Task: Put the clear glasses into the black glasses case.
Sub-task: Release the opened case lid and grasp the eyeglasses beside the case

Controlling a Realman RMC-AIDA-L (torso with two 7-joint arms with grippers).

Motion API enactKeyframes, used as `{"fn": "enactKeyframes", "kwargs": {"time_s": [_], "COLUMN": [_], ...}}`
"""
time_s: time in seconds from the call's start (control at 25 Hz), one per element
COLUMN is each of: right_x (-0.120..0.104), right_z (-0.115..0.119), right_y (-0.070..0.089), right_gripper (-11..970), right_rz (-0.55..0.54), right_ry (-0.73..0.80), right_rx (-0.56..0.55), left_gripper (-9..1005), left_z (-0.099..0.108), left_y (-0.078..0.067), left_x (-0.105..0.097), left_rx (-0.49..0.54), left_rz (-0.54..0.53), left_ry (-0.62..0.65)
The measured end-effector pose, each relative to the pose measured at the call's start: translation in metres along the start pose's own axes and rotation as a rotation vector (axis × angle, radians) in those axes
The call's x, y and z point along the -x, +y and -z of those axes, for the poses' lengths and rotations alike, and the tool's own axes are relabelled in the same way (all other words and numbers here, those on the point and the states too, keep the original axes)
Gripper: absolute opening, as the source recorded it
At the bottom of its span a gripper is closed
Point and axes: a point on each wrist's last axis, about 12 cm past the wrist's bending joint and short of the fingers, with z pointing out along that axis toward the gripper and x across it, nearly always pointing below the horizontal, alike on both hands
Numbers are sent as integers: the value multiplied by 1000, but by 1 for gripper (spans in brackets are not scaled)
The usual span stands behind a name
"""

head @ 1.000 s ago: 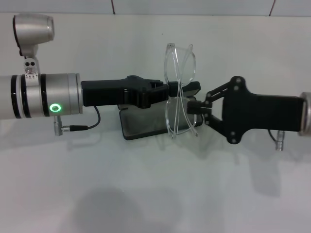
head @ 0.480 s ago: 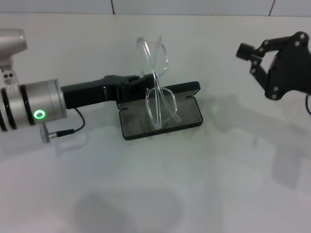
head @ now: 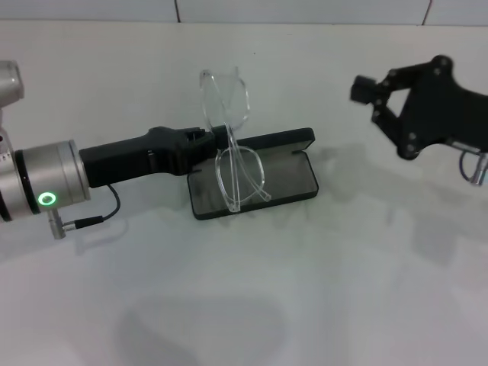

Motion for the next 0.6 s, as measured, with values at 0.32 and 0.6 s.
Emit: {"fn": "enactKeyframes", "kwargs": {"time_s": [0.32, 0.6], "right_x": [-4, -7], "right_z": [-3, 19], "right_y": [-6, -16], "right_gripper": [47, 120], "right_rz": [-110, -123], "right_ry": [88, 91], "right_rx": [73, -62], "left_gripper": [92, 92], "left_z": [-2, -12], "left_y": [-9, -16], "left_x": [7, -4], "left_rx": [-77, -123], "left_rz": [-361, -679], "left_ry": [21, 43]}}
